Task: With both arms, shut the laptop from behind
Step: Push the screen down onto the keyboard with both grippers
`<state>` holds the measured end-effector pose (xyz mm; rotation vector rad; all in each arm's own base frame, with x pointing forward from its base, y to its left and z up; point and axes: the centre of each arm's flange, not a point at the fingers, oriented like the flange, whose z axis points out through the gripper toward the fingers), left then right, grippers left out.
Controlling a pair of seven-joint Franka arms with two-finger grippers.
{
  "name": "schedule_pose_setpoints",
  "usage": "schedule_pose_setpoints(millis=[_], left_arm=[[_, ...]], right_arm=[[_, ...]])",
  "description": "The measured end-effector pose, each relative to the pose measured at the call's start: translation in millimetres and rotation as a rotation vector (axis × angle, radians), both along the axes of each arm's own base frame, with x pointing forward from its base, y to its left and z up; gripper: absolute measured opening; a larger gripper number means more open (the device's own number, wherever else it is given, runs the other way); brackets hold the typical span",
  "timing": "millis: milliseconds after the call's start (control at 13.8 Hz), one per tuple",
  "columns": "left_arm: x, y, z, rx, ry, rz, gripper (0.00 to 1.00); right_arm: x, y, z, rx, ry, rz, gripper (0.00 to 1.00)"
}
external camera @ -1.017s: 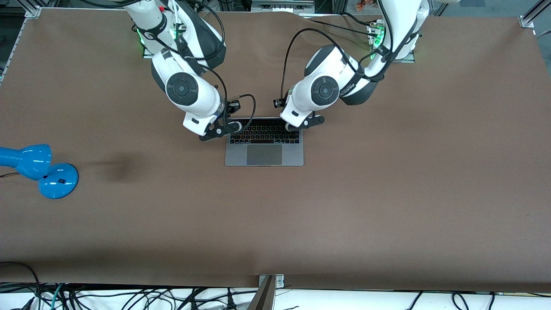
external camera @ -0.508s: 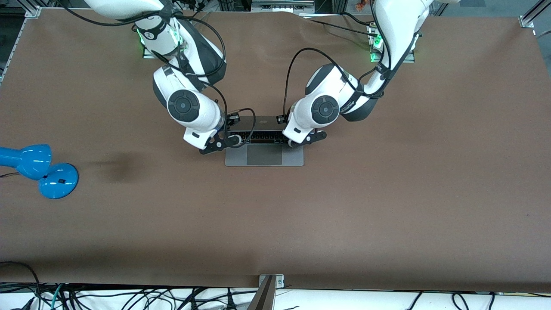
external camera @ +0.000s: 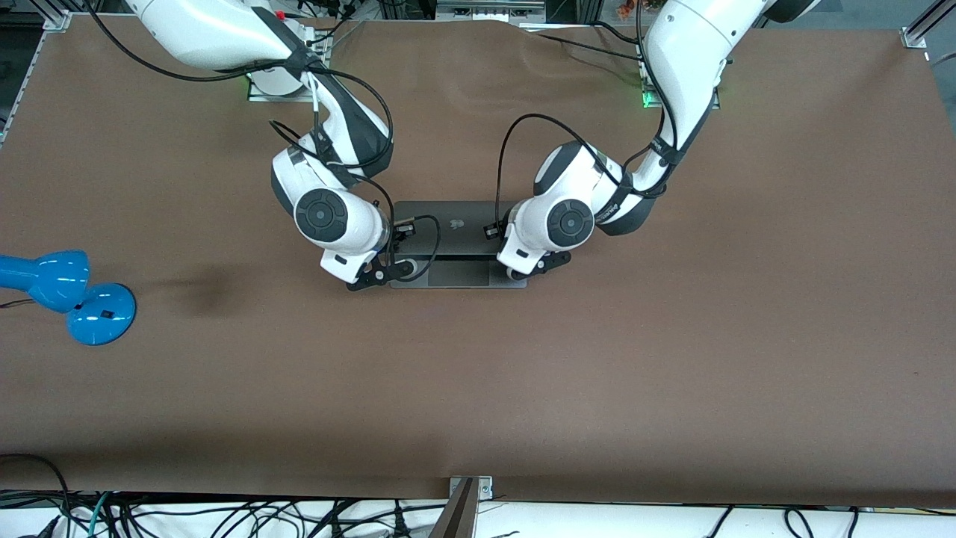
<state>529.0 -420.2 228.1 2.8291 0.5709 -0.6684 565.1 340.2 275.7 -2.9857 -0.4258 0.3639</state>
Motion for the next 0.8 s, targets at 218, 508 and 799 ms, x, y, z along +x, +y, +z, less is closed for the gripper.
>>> schedule_pose_setpoints(millis=[218, 508, 799], left_arm=[[7, 3, -15, 0.006, 0.012, 0.011, 0.01], [19, 7, -32, 0.006, 0.007, 0.035, 0.01], [28, 10, -55, 0.004, -0.001, 0.06, 0.01]], right_arm=[[3, 1, -22, -0.002, -0.014, 0.01, 0.01], [6, 2, -44, 0.006, -0.034, 0.017, 0.01], [10, 4, -68, 0.008, -0.076, 0.04, 0.01]])
